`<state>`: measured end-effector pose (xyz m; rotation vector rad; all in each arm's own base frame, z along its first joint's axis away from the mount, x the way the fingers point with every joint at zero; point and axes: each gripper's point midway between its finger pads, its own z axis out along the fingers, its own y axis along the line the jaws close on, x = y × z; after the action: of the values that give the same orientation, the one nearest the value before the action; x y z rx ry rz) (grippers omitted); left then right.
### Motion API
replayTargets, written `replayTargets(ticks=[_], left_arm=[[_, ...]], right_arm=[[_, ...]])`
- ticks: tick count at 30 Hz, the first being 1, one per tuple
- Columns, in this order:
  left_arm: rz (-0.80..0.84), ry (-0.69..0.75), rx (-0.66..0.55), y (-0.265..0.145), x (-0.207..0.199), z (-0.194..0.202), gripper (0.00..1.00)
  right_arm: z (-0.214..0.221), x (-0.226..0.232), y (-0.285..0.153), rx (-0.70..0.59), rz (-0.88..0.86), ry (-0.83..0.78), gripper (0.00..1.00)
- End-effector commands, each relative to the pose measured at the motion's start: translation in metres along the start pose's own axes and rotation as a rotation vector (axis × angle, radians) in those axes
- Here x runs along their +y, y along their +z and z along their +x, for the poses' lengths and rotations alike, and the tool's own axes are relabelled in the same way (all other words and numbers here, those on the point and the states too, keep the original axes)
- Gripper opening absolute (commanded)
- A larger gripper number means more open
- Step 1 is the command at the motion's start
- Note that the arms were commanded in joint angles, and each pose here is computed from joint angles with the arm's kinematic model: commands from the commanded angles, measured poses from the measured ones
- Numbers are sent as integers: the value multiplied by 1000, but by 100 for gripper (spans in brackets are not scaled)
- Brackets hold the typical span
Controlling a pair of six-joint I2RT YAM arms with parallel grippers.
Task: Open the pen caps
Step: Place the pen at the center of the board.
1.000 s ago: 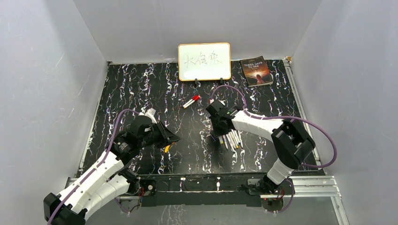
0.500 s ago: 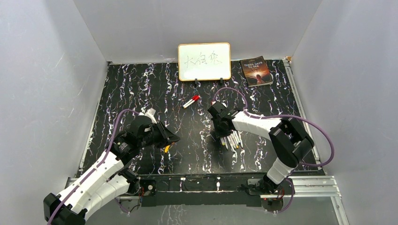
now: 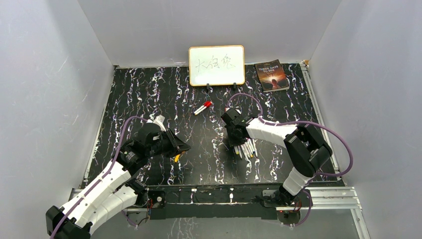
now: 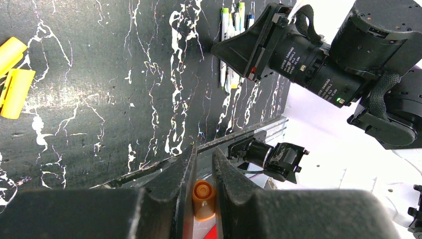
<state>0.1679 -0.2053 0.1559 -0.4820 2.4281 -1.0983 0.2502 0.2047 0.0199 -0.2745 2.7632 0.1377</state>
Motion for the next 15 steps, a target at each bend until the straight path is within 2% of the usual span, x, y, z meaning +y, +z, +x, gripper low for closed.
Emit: replayTargets(ticks=[1, 9, 13, 15], left_arm=[[16, 7, -1, -4, -6, -2, 4], [18, 6, -1, -4, -6, -2, 4], [18, 8, -1, -4, -7, -2, 4], [18, 8, -2, -4, -7, -2, 4]], right_arm=[[-5, 1, 4, -22, -16, 5, 9], [-5, 1, 3, -20, -17, 4, 17], [-5, 1, 3, -18, -19, 4, 25], [-4, 2, 3, -17, -21, 4, 25]])
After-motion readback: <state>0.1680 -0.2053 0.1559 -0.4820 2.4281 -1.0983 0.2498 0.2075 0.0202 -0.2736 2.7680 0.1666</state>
